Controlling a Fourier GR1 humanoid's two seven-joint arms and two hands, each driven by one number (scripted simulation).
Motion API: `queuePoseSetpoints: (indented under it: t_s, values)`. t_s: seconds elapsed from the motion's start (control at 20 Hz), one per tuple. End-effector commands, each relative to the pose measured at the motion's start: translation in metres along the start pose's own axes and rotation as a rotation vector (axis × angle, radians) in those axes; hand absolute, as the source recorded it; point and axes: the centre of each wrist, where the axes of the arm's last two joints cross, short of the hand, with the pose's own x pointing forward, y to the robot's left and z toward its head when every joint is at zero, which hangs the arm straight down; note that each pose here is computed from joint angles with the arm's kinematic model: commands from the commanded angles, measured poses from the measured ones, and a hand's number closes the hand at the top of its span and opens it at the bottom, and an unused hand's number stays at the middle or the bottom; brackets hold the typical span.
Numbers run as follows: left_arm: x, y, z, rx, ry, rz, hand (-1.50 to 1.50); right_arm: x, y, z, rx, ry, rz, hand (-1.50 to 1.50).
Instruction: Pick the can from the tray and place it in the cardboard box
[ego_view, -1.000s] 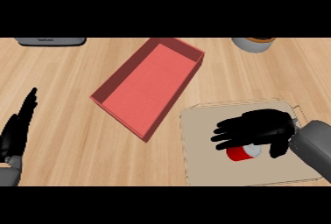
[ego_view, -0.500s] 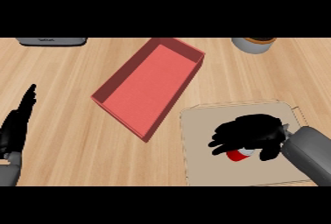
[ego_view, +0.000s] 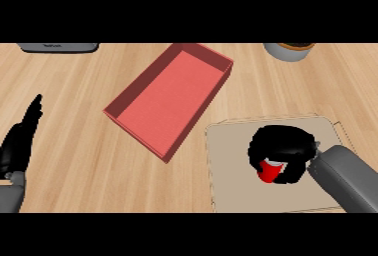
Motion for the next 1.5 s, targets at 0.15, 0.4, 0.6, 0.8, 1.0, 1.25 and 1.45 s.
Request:
queuePoseSetpoints:
  t_s: [0.15,0.4,0.6,0.8,1.0,1.25,1.45]
  values:
    - [-0.002,0.009,0.002,0.031,0.001,-0.010,0.00,-0.041,0.010,0.060,-0.204,0.755,-0.206,1.50]
    - [-0.006,-0.013,0.006,-0.014,-0.012,-0.005,0.00,-0.057,-0.032,0.034,-0.383,0.985,-0.094,1.50]
    - [-0.008,0.008,0.001,0.001,-0.027,-0.008,0.00,-0.057,-0.061,0.050,-0.472,1.005,0.003,1.50]
    - [-0.001,-0.003,0.006,0.002,0.015,-0.007,0.00,-0.044,-0.100,0.031,-0.689,0.894,0.103,1.50]
    - [0.010,-0.008,-0.003,0.013,-0.001,-0.009,0.00,-0.026,-0.139,0.019,-0.732,0.759,0.123,1.50]
    - [0.005,-0.002,-0.001,-0.003,0.001,0.000,0.00,-0.008,-0.147,-0.025,-0.735,0.666,0.037,1.50]
    - [-0.014,-0.003,0.006,-0.004,-0.007,0.005,0.00,-0.006,-0.184,-0.050,-0.782,0.615,-0.086,1.50]
